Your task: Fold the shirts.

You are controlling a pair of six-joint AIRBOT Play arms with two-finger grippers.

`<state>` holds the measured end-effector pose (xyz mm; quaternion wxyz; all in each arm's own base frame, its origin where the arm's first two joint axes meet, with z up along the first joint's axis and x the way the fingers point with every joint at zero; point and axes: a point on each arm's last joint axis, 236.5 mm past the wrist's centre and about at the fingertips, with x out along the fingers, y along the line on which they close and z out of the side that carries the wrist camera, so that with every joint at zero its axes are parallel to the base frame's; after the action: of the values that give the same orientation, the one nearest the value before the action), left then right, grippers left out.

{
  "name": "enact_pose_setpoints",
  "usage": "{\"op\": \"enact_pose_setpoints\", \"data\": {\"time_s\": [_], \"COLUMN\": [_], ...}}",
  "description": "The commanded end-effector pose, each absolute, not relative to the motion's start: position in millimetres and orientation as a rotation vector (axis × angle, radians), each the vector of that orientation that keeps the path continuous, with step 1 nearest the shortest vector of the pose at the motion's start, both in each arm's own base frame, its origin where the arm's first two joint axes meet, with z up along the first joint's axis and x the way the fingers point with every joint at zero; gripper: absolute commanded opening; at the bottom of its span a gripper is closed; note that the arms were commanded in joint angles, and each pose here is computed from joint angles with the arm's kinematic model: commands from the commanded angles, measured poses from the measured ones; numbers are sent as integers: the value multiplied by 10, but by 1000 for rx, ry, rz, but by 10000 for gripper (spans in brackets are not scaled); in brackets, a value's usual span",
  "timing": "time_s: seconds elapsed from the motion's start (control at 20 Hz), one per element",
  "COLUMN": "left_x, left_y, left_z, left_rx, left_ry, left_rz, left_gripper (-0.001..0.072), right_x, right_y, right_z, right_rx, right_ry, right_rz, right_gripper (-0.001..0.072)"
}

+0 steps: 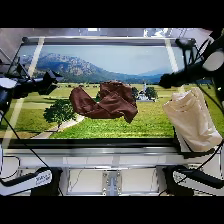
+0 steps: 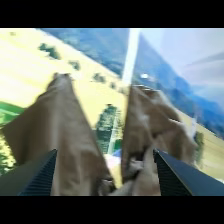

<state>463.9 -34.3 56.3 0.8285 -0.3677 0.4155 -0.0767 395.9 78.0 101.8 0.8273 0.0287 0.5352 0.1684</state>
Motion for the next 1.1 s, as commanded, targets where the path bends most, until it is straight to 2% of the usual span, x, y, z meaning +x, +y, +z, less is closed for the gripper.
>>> {"op": "enact_pose_setpoints", "data": {"time_s": [0.0, 0.15, 0.2, 0.25, 0.45, 0.5, 0.6, 0.7, 0.8, 0.9, 0.95, 1.05], "left_x": [4746, 5031, 5103, 5172, 5426, 5470, 5519, 5506, 5482, 5470, 5469, 5459], "left_y": [-205, -510, -578, -655, -795, -821, -888, -941, -971, -984, -983, -987], "left_z": [-133, -384, -445, -501, -642, -661, -673, -694, -698, -699, -702, -706], "left_rx": [-846, -921, -910, -901, -883, -887, -878, -848, -825, -818, -818, -816], "left_ry": [998, 1027, 1038, 1047, 1040, 1043, 1043, 1049, 1055, 1059, 1060, 1064], "left_rz": [-93, -166, -179, -192, -204, -206, -219, -236, -256, -264, -264, -266], "left_gripper": [695, 695, 694, 694, 667, 611, 556, 414, 323, 140, 101, 101], "right_x": [3764, 3664, 3641, 3621, 3594, 3626, 3690, 3727, 3709, 3646, 3621, 3553], "right_y": [1035, 1255, 1331, 1409, 1749, 1823, 1920, 1927, 1862, 1850, 1876, 1942], "right_z": [221, -125, -172, -204, -272, -270, -262, -261, -311, -417, -503, -710], "right_rx": [364, 436, 420, 392, 311, 295, 269, 256, 211, 200, 205, 198], "right_ry": [1230, 1277, 1291, 1295, 1279, 1255, 1213, 1194, 1205, 1250, 1275, 1331], "right_rz": [376, 391, 410, 437, 504, 510, 515, 510, 502, 505, 507, 513], "right_gripper": [338, 355, 452, 507, 503, 504, 503, 502, 502, 502, 502, 502]}}
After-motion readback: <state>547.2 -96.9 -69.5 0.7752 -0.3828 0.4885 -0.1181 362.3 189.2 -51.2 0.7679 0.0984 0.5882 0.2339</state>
